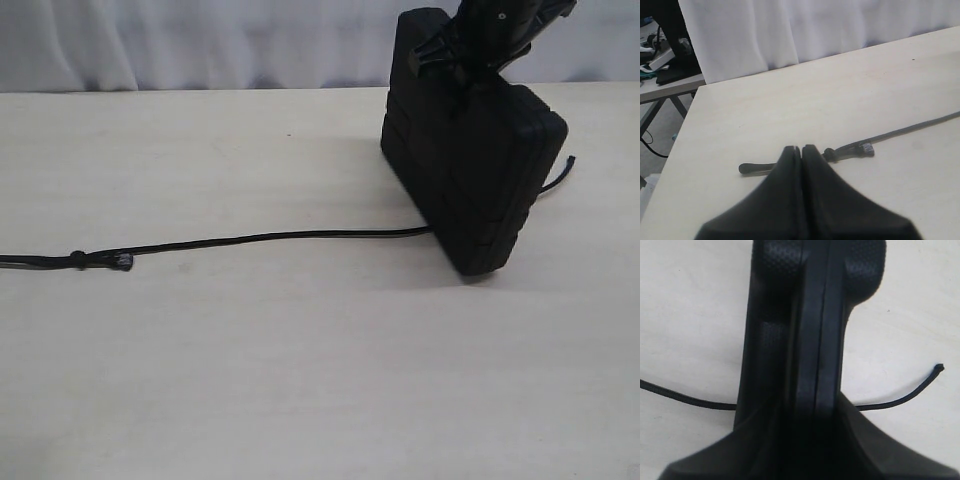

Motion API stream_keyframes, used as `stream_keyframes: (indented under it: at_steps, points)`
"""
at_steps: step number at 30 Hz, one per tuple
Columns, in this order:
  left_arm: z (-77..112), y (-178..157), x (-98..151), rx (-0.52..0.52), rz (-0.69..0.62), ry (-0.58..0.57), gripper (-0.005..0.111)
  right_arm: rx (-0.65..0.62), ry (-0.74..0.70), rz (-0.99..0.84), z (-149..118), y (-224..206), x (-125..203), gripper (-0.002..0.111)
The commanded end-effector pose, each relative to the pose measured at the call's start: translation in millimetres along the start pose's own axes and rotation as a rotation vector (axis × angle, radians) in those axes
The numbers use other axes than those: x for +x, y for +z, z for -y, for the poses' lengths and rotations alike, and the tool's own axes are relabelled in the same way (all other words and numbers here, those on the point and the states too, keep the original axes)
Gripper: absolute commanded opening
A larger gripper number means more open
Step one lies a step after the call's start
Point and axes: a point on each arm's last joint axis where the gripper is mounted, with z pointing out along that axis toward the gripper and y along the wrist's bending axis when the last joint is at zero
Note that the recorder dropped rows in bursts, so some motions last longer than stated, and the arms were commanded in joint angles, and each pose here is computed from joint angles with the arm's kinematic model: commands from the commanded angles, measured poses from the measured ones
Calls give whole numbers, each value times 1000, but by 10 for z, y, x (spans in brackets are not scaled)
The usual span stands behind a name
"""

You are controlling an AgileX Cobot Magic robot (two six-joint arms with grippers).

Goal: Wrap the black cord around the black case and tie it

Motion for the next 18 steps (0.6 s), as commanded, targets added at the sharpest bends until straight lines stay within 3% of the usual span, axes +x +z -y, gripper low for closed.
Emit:
stream_keyframes:
  at_steps: [1,18]
  points:
    - [6,0,-7,8,15,-4,0,-7,-13,-39,11,30,49,26]
    - [6,0,-7,8,15,-4,0,-10,-4,-4,35,-122,50,26]
